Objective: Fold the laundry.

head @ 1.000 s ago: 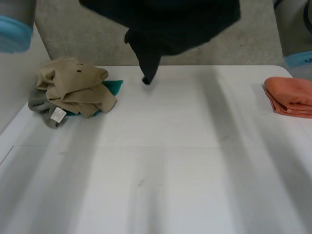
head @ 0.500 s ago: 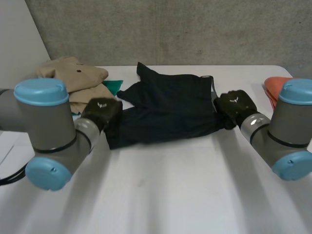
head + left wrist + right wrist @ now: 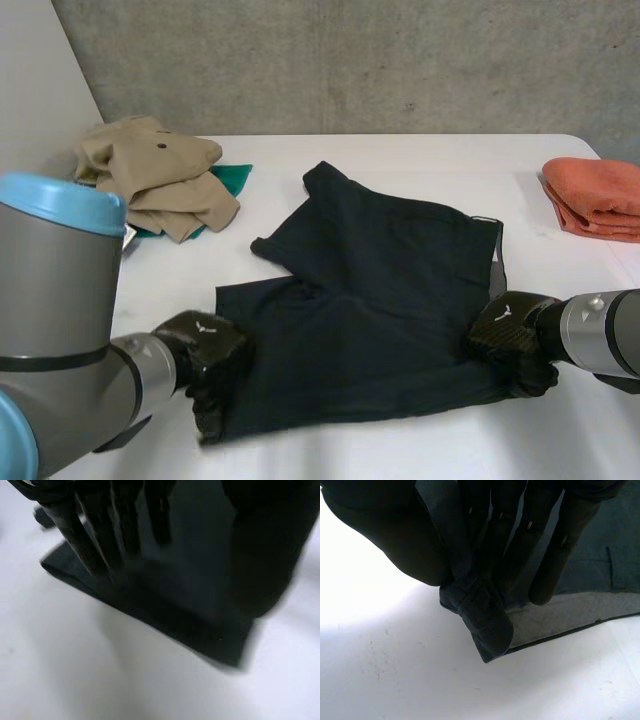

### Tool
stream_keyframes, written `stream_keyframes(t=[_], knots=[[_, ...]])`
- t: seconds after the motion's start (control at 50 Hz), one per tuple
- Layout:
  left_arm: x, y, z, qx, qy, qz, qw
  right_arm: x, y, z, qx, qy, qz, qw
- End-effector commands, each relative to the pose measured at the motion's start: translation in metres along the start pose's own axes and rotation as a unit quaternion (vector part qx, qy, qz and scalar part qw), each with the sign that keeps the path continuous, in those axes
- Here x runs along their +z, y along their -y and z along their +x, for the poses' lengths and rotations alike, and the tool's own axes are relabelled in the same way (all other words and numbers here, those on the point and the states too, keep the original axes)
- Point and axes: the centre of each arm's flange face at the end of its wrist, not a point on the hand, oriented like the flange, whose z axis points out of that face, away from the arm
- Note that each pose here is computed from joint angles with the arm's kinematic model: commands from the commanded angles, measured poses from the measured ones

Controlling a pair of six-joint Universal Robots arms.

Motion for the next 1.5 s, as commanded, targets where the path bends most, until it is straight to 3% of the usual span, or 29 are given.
stream_keyframes(t=[0.02, 0.16, 0.32, 0.62, 0.98, 1.16, 1.22, 1.36, 1.5], knots=[[0.017, 0.037, -0.018, 0.003, 0.034, 0.086, 0.996, 0.005, 0.001, 0.000, 0.007, -0.005, 0.012, 1.000], [0.069, 0.075, -0.042, 0.035, 0.061, 0.163, 0.984, 0.012, 0.003, 0.007, 0.022, -0.026, 0.031, 0.999], [0.136, 0.095, -0.061, 0.064, 0.071, 0.173, 0.980, 0.020, 0.002, 0.009, 0.028, -0.038, 0.039, 0.998], [0.194, 0.102, -0.062, 0.148, 0.086, 0.183, 0.968, 0.027, -0.001, 0.015, 0.030, -0.060, 0.052, 0.996], [0.212, 0.092, -0.055, 0.185, 0.097, 0.157, 0.965, 0.029, -0.001, 0.021, 0.030, -0.072, 0.059, 0.995], [0.220, 0.083, -0.048, 0.251, 0.119, 0.130, 0.952, 0.028, -0.001, 0.022, 0.029, -0.077, 0.063, 0.995], [0.219, 0.087, -0.048, 0.250, 0.129, 0.136, 0.950, 0.028, -0.001, 0.022, 0.029, -0.078, 0.064, 0.994], [0.203, 0.099, -0.067, 0.188, 0.221, 0.135, 0.947, 0.029, -0.001, 0.022, 0.028, -0.080, 0.062, 0.995], [0.193, 0.103, -0.062, 0.207, 0.235, 0.142, 0.939, 0.027, 0.001, 0.020, 0.023, -0.080, 0.066, 0.994]])
